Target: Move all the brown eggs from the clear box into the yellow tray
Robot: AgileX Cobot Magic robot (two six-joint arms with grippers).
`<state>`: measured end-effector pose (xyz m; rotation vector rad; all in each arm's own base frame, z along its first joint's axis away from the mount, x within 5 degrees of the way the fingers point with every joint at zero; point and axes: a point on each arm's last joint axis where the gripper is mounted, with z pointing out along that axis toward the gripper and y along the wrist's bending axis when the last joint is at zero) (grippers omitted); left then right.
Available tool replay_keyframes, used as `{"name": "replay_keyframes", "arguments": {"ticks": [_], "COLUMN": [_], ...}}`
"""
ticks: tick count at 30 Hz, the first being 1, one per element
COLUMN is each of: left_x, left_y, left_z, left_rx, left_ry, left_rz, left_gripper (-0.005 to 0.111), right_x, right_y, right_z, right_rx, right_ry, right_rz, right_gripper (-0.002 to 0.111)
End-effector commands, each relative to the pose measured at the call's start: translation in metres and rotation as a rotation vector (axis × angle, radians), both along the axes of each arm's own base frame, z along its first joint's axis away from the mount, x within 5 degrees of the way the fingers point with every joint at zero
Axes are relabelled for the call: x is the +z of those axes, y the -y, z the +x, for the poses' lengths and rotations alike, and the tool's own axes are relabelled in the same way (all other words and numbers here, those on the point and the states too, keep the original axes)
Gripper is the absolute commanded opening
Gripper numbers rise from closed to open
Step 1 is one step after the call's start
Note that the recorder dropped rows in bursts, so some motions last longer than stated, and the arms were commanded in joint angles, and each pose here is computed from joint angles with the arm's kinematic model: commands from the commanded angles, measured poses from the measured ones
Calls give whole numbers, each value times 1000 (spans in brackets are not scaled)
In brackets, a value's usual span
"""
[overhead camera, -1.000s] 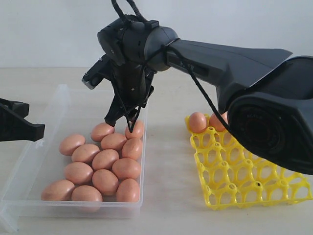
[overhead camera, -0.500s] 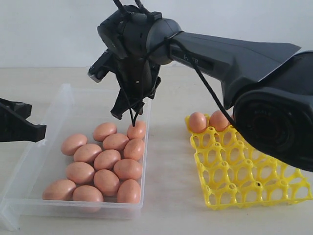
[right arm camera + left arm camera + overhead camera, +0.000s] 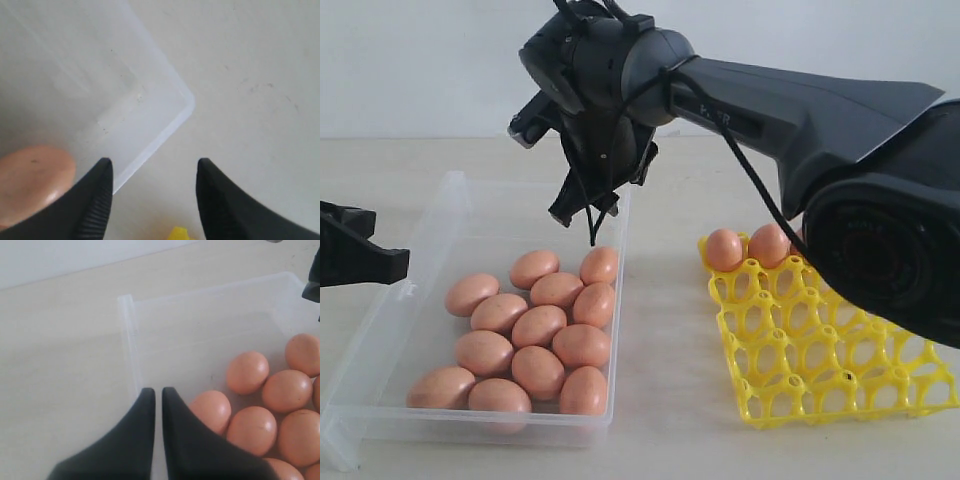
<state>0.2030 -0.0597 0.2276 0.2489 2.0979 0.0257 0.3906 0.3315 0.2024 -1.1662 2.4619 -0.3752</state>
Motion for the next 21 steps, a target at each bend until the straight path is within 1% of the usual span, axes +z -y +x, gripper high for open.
{"name": "replay_keyframes", "arguments": {"ticks": [1,2,3,4,5,6,7,10,14,17,21], "left_x": [0,0,0,0,0,0,0,0,0,0,0], "left_y": [-3,-3,-3,-3,-3,-3,-3,-3,-3,-3,-3], "left_z": [-1,-1,-1,-1,-1,-1,-1,-1,-1,-1,-1], "left_rx": [32,31,31,31,31,31,31,31,31,31,29], "left_ry": [4,3,3,3,3,3,3,3,3,3,2], "left_rz": [-16,-16,-16,-16,-16,-16,-16,-16,-16,-16,-17], "left_gripper": [4,4,4,4,4,4,4,4,4,4,4], "right_x": [12,10,9,8,7,9,10,10,8,6,4], "right_y": [11,18,20,23,24,20,20,17,9,9,7], "right_z": [11,19,21,26,27,25,25,20,8,2,1], "right_rx": [-143,-200,-221,-228,-211,-158,-139,-115,-91,-126,-204], "right_ry": [42,11,-30,-121,-172,-258,-280,-307,-353,-362,-322], "right_rz": [117,193,252,369,426,522,547,542,489,426,393], "right_gripper": [45,45,45,45,45,45,45,45,45,45,45]}}
